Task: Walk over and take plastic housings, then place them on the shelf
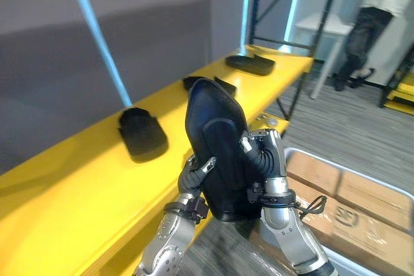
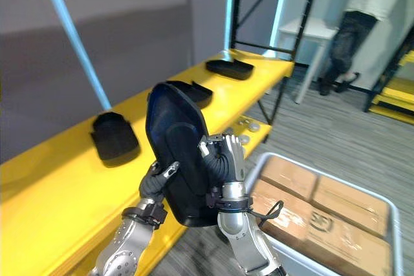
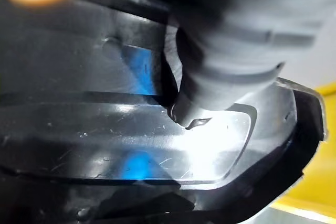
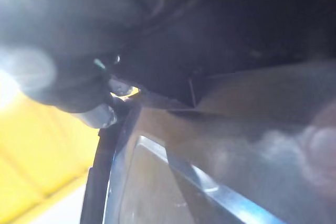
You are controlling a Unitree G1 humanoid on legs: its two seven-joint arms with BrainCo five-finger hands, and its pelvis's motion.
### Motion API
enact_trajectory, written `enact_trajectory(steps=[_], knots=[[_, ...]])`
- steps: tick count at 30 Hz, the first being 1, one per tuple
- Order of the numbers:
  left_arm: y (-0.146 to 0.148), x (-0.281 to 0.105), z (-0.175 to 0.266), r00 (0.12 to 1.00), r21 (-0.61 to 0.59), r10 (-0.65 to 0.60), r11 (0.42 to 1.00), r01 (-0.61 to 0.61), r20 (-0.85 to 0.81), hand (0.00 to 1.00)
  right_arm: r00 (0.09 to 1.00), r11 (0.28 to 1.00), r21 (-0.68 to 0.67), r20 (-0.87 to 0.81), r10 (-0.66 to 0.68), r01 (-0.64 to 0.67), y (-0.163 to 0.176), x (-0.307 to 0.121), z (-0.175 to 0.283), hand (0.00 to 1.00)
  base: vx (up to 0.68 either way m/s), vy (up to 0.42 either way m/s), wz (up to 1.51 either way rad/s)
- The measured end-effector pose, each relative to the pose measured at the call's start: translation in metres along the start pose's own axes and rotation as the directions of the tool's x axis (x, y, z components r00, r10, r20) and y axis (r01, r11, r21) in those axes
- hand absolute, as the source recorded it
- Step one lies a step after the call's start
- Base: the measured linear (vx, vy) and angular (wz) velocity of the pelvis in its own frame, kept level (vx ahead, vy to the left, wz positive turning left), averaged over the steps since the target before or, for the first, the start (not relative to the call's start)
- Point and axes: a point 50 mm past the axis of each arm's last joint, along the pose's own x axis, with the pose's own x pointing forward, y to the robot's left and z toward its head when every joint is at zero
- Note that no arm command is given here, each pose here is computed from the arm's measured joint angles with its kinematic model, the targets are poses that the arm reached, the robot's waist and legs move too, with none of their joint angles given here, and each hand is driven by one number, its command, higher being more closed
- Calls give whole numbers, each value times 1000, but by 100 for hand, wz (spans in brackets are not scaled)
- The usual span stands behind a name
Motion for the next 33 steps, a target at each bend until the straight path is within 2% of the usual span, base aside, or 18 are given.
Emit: enact_trajectory(steps=[7, 13, 18, 21, 25, 32, 33], knots=[[7, -4, 17, 996, 122, 4, 992, -15, 86, 100, 999, 997, 63, 24, 33, -35, 9, 7, 5, 100, 173, -71, 133], [16, -33, 17, 993, 121, 75, 989, -85, 87, 100, 993, 980, 162, 23, 113, -115, 17, -6, 9, 100, 164, -106, 33], [21, -35, 29, 983, 159, 106, 979, -130, 152, 100, 983, 941, 285, 38, 179, -182, 20, -13, 12, 100, 33, -49, 80], [24, -35, 32, 981, 183, 104, 974, -134, 164, 100, 978, 934, 294, 30, 205, -204, 20, -15, 9, 100, 15, -20, 150], [28, -36, 33, 979, 201, 110, 969, -144, 172, 100, 974, 929, 295, 30, 223, -221, 22, -17, 9, 100, 38, 168, 82], [37, -33, 52, 968, 329, 74, 932, -153, 241, 100, 967, 899, 365, 20, 252, -242, 32, -14, 10, 100, -18, 205, 9], [36, -32, 53, 968, 339, 65, 929, -148, 244, 100, 968, 899, 370, 15, 249, -236, 31, -14, 10, 0, -92, 319, -21]])
